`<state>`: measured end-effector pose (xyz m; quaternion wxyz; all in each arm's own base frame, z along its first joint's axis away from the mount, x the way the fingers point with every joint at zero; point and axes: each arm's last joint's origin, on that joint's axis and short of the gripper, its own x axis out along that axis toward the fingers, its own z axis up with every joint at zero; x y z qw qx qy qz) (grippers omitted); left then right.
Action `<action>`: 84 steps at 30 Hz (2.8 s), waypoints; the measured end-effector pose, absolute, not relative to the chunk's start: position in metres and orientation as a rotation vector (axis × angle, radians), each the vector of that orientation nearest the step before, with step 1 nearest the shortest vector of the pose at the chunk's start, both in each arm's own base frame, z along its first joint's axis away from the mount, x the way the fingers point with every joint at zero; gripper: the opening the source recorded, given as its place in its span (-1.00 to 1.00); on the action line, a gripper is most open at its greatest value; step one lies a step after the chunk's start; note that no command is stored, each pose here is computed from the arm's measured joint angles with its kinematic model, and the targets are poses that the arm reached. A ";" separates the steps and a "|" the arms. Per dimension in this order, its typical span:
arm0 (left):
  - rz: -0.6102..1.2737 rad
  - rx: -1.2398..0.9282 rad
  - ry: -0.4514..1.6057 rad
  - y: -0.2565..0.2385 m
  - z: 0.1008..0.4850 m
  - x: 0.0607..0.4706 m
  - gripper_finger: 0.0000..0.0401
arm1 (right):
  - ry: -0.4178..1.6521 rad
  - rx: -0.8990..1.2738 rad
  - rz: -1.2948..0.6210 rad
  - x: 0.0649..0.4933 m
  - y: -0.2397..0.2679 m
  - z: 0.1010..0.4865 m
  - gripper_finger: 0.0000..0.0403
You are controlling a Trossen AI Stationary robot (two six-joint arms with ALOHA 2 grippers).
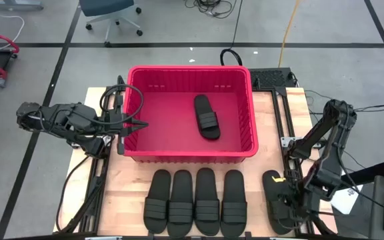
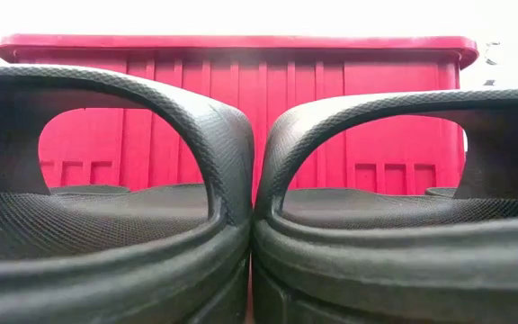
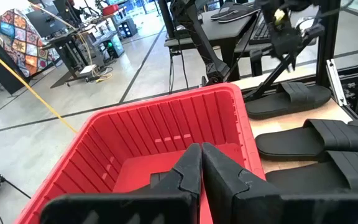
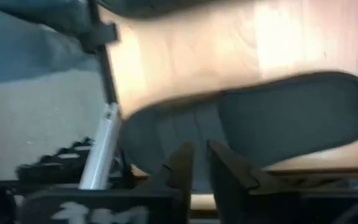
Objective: Pick and place slides into bin
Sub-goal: Put the black slide into the red bin
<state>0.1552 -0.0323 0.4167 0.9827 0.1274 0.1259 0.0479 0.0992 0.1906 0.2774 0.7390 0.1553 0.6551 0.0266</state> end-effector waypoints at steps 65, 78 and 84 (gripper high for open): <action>0.094 0.266 0.302 -0.037 0.409 0.171 -0.90 | 1.475 1.030 0.429 0.093 0.130 0.146 -0.96; 0.091 0.280 0.303 -0.037 0.409 0.171 -0.90 | 1.437 1.139 0.392 0.106 0.145 0.202 -0.99; 0.091 0.281 0.304 -0.037 0.409 0.171 -0.90 | 1.386 1.142 0.352 0.111 0.148 0.251 -0.99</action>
